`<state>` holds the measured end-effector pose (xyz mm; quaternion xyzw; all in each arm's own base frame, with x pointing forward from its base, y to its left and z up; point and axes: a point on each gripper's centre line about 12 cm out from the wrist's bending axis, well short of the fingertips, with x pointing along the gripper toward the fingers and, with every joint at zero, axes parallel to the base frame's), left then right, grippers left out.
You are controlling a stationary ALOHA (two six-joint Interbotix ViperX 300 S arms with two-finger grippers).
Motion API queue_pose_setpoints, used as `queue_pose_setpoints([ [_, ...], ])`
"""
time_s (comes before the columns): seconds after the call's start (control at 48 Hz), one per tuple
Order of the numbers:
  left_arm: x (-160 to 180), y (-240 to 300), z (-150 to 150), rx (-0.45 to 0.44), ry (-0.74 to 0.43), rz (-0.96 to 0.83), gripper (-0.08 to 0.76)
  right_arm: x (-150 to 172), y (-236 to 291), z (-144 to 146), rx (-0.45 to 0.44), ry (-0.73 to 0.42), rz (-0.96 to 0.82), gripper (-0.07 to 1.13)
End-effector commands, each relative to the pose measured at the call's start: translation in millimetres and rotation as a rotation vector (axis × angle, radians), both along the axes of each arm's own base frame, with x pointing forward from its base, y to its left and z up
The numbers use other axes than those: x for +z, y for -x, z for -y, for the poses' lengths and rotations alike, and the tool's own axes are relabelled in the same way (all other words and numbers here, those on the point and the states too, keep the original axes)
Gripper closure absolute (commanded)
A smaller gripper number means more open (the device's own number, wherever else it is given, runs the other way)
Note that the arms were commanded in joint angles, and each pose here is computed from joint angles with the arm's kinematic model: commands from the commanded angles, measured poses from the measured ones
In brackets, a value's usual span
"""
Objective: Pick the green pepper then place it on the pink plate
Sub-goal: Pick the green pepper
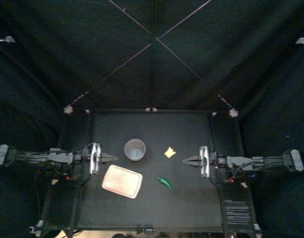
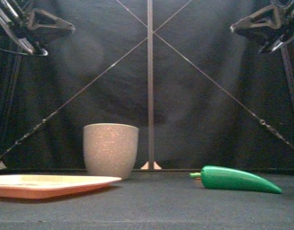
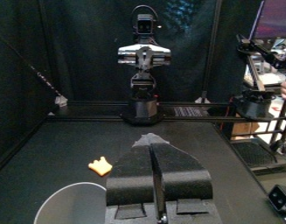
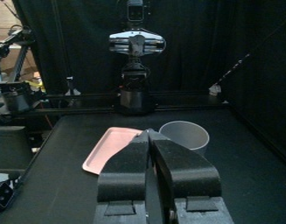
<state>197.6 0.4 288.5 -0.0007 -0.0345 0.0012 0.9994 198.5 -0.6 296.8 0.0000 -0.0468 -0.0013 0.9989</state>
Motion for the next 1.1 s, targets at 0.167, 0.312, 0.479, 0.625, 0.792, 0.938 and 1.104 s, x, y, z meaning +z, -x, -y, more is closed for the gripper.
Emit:
queue_pose_setpoints([
  [0.167, -0.8, -3.6, -1.1, 0.009, 0.077, -0.072, 0.669, -18.3, -14.9, 1.3, -0.018, -0.284, -0.176, 0.91],
  [0.312, -7.8, -3.0, -1.7, 0.013, 0.086, -0.165, 0.669, -39.7, -25.3, -2.3, -0.03, -0.418, -0.353, 0.84],
  [0.479, -13.7, -2.2, -4.8, 0.029, 0.1, -0.222, 0.669, -67.3, -40.1, -7.9, -0.041, -0.452, -0.493, 0.64],
  [0.625, -14.0, -1.8, -7.9, 0.045, 0.117, -0.221, 0.669, -90.9, -61.7, -12.3, -0.054, -0.443, -0.591, 0.31],
  [0.792, -14.1, -1.0, -11.6, 0.064, 0.122, -0.219, 0.669, -105.5, -96.1, -19.3, -0.065, -0.467, -0.651, 0.02],
  [0.938, -11.3, 0.1, -13.9, 0.075, 0.124, -0.207, 0.669, -124.1, -124.0, -30.5, -0.057, -0.456, -0.729, 0.01],
  [1.104, -9.3, 1.6, -15.5, 0.083, 0.121, -0.188, 0.669, -162.2, -142.4, -45.9, -0.053, -0.436, -0.875, 0.01],
])
